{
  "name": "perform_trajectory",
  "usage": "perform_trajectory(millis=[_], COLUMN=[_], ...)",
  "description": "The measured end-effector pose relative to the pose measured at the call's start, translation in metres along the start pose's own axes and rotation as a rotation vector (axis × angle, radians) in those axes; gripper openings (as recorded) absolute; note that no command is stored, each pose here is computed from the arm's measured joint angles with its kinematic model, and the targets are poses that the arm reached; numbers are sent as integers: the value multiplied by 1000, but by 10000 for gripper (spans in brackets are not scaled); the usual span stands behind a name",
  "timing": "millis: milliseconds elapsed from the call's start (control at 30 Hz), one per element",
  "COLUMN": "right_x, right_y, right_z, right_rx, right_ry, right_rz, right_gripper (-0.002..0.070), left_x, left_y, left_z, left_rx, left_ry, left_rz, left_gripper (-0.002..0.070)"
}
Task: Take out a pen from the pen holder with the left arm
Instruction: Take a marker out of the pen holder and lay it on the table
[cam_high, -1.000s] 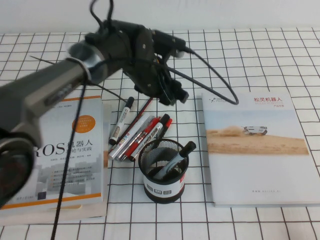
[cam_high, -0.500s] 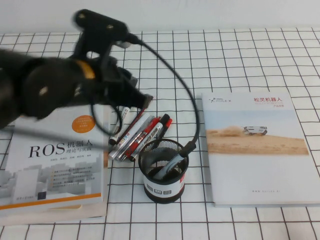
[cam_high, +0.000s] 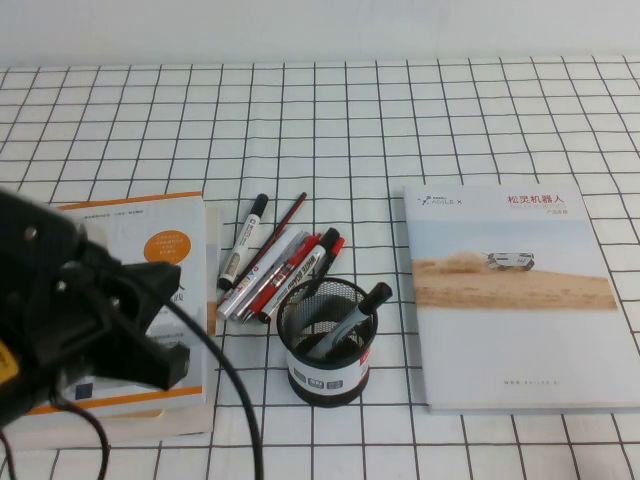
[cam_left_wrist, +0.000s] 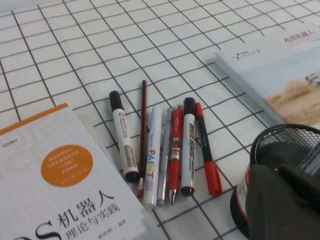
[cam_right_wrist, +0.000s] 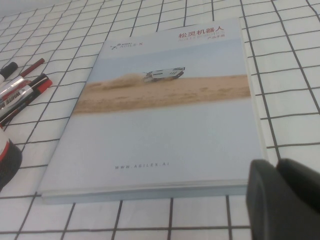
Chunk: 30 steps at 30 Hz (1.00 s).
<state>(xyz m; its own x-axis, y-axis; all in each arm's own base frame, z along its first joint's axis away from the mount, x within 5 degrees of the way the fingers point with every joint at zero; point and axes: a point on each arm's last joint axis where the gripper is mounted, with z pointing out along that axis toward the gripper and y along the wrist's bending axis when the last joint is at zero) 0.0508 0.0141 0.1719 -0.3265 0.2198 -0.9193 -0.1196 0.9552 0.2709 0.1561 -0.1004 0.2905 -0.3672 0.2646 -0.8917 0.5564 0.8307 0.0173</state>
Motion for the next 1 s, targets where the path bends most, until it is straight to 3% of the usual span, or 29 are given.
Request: perform_trajectory(millis=[267,500,800,1000], right_x=[0,0,0,0], right_y=[0,0,0,0], right_z=[0,0,0,0], right_rx=[0,0,0,0], right_ry=[0,0,0,0], right_rz=[0,0,0,0], right_gripper=[-12,-13,-13,-13], left_x=[18,33,86,125], left_y=[0,2,26,27], left_z=[-4,-14,-54,-72], left_rx=[-6,-31,-288,-441], left_ry=[51,-81,-298,-429], left_rz=[46,46,-62,-109], left_gripper=[-3,-3,-3,-3])
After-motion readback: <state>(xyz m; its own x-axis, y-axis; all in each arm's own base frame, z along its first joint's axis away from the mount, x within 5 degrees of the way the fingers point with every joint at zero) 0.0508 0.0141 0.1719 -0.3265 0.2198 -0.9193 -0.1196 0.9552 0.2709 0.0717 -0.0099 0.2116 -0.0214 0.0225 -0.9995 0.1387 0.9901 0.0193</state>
